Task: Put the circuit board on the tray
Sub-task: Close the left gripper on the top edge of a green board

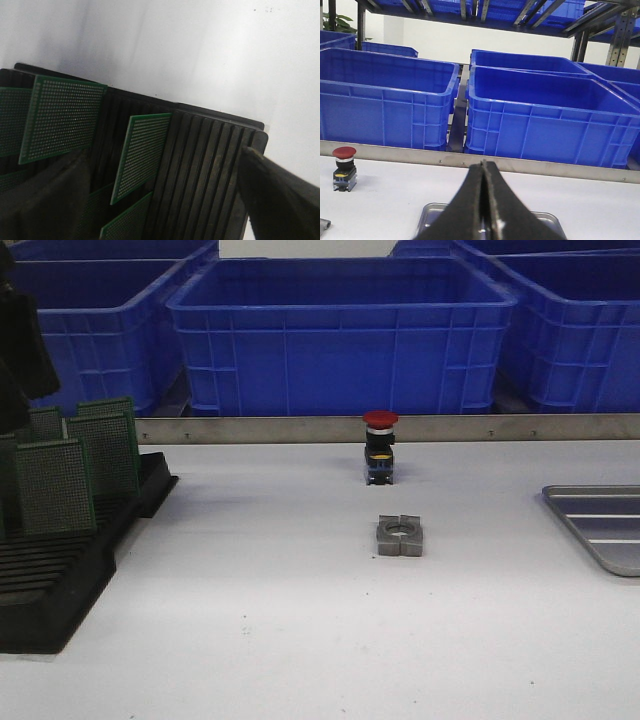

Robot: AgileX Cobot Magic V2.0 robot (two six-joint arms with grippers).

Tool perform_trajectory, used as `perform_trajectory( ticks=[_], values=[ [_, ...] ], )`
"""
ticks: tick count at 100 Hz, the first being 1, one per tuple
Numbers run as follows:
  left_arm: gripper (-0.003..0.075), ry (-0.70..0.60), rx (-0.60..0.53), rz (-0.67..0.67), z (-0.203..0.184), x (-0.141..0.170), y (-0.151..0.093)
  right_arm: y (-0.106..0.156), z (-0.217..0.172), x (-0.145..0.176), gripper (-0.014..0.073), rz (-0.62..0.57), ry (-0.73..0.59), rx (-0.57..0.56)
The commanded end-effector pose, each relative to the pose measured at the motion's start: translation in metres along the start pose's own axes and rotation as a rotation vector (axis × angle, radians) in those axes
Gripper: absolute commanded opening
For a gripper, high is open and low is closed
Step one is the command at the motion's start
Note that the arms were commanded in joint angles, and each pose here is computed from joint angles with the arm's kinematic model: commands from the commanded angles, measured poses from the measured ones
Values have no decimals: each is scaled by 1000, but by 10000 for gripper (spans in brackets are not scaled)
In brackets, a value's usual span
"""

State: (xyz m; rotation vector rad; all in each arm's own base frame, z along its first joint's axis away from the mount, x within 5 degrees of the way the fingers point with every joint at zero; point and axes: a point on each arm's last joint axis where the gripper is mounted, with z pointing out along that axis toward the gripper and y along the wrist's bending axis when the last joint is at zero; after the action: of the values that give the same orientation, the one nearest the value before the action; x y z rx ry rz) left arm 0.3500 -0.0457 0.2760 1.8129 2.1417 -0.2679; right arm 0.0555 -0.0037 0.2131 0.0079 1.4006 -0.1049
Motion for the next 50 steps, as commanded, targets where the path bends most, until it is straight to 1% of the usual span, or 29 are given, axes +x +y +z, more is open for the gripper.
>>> perform_trajectory(
  ticks=[1, 25, 50],
  values=[
    [568, -36, -18, 38, -18, -12, -5, 0, -2, -7, -69, -8, -91, 6],
    [568, 4, -3, 57, -8, -6, 0, 0, -2, -7, -69, -8, -91, 6],
    [568, 18, 54, 37, 16, 1, 9, 0, -2, -7, -69, -8, -91, 6]
  ],
)
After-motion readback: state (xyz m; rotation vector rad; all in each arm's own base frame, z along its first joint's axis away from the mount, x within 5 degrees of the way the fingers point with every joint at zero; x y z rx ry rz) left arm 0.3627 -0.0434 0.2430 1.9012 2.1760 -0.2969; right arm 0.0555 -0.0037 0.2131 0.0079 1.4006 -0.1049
